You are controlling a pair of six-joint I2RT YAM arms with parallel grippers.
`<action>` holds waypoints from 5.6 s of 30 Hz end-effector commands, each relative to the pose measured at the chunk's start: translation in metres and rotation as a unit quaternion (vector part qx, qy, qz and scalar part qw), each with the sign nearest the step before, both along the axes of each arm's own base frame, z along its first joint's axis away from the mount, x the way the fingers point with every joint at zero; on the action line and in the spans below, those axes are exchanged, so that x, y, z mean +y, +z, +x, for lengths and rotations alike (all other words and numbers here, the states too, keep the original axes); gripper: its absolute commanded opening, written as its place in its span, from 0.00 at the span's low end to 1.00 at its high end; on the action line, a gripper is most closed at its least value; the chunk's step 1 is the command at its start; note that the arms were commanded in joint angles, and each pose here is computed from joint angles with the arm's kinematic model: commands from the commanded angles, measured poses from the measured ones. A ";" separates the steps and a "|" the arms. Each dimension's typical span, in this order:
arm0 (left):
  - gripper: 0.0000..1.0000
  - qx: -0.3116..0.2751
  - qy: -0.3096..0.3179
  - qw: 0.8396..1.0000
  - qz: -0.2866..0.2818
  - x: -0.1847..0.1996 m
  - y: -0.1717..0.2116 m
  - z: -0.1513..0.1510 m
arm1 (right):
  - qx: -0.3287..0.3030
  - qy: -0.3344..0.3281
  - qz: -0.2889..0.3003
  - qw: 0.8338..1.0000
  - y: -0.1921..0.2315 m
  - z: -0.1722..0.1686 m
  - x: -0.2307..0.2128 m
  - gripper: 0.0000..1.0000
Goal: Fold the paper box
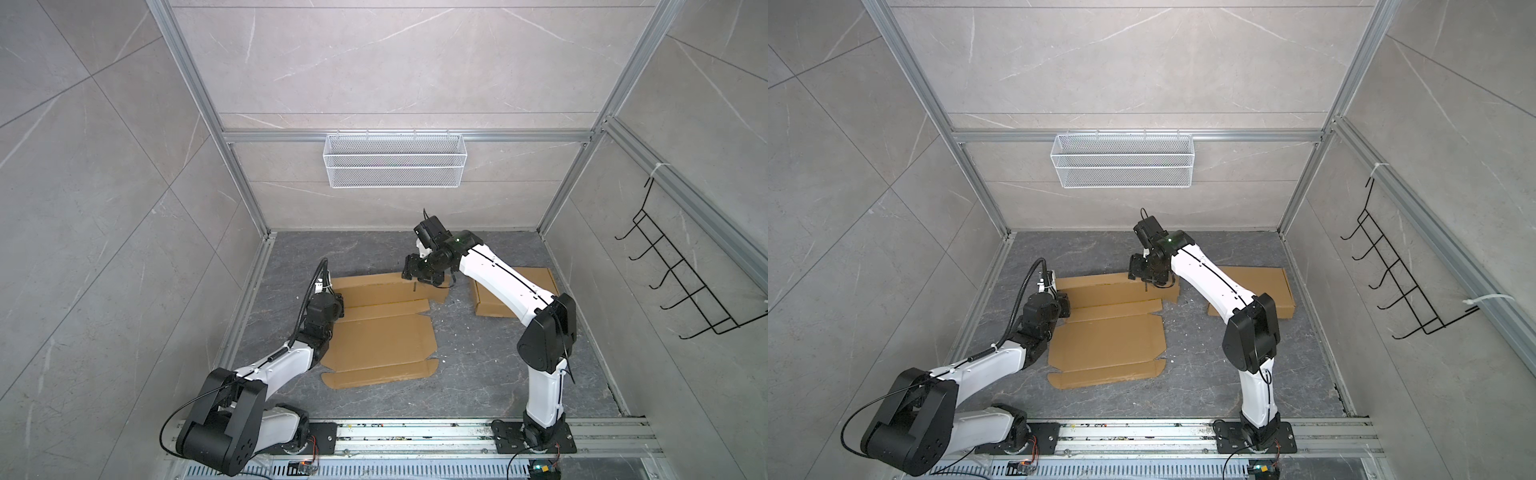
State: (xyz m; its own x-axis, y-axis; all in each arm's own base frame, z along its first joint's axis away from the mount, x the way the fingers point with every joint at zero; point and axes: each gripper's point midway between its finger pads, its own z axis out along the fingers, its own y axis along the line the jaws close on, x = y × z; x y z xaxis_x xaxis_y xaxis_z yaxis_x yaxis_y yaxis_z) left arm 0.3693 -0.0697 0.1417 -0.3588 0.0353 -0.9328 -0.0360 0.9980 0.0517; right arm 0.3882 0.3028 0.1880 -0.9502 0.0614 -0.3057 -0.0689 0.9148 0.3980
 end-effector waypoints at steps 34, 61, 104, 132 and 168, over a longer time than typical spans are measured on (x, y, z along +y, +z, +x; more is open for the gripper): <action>0.00 0.021 0.049 0.998 0.024 0.014 0.032 0.003 | -0.098 -0.063 0.064 0.991 -0.018 -0.031 -0.078 0.48; 0.00 0.040 0.043 0.998 0.022 0.010 0.012 0.006 | -0.086 -0.117 -0.006 0.989 -0.161 -0.027 -0.044 0.49; 0.00 0.049 0.038 0.998 0.009 0.007 0.004 0.005 | -0.151 -0.008 -0.042 0.988 -0.145 -0.016 -0.013 0.40; 0.00 0.057 0.034 0.998 0.013 0.007 0.004 0.001 | -0.110 -0.078 -0.023 0.991 -0.169 0.003 -0.051 0.60; 0.00 0.059 0.036 0.998 0.010 0.007 0.002 0.002 | -0.111 -0.033 0.074 0.990 -0.146 -0.011 0.017 0.40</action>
